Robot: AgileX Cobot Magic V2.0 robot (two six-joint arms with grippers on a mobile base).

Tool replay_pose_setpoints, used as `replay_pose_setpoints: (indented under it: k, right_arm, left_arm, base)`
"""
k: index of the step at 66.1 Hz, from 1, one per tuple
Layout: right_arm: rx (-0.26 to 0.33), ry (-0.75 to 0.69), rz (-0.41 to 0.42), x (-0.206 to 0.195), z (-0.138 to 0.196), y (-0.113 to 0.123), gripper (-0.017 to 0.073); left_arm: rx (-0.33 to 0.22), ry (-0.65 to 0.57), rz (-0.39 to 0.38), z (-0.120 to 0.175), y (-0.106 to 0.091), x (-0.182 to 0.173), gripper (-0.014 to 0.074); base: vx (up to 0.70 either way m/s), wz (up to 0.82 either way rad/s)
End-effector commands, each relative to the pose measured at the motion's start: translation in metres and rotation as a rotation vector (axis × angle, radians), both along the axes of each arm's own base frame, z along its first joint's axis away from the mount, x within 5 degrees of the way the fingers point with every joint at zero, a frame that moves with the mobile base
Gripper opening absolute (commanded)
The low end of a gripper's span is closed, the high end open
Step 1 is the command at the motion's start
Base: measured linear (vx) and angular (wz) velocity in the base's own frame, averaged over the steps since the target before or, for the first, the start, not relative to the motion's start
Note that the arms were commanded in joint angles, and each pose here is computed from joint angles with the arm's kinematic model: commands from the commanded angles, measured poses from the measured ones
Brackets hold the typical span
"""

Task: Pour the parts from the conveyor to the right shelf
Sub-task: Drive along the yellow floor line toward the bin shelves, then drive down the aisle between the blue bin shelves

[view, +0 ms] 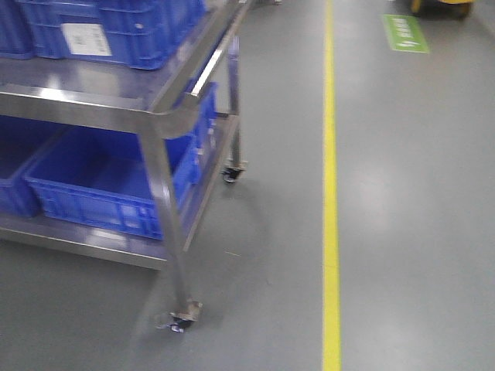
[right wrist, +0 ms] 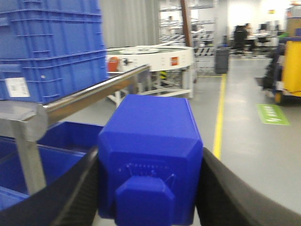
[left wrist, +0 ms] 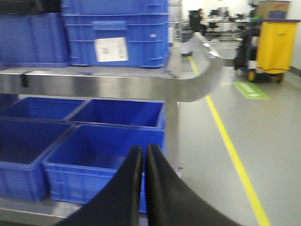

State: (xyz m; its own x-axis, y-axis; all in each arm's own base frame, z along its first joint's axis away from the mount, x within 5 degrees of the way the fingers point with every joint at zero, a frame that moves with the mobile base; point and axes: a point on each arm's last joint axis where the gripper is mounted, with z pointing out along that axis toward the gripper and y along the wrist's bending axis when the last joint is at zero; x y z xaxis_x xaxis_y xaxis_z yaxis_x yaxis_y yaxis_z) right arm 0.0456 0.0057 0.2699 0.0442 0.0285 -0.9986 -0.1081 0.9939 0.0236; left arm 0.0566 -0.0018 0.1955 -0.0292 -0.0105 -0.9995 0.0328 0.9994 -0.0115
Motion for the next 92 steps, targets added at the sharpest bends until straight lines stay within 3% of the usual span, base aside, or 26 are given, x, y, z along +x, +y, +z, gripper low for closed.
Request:
replay_pose_setpoints:
  k: [1,92]
  right_arm:
    - [0.005,-0.096,-0.008,-0.0016,0.0156,-0.0007,-0.0004]
    - [0.004,-0.093,-0.008,-0.0016,0.0153,-0.0007,-0.0004]
  left_arm:
    - [-0.017,-0.108,-0.001,0.0143,0.0000,-0.0019,-0.0006]
    - [-0.017,-0.108,-0.001,0.0143,0.0000,-0.0019,-0.0006]
  base:
    - [0.35,0.64]
    - [0.17,0.88]
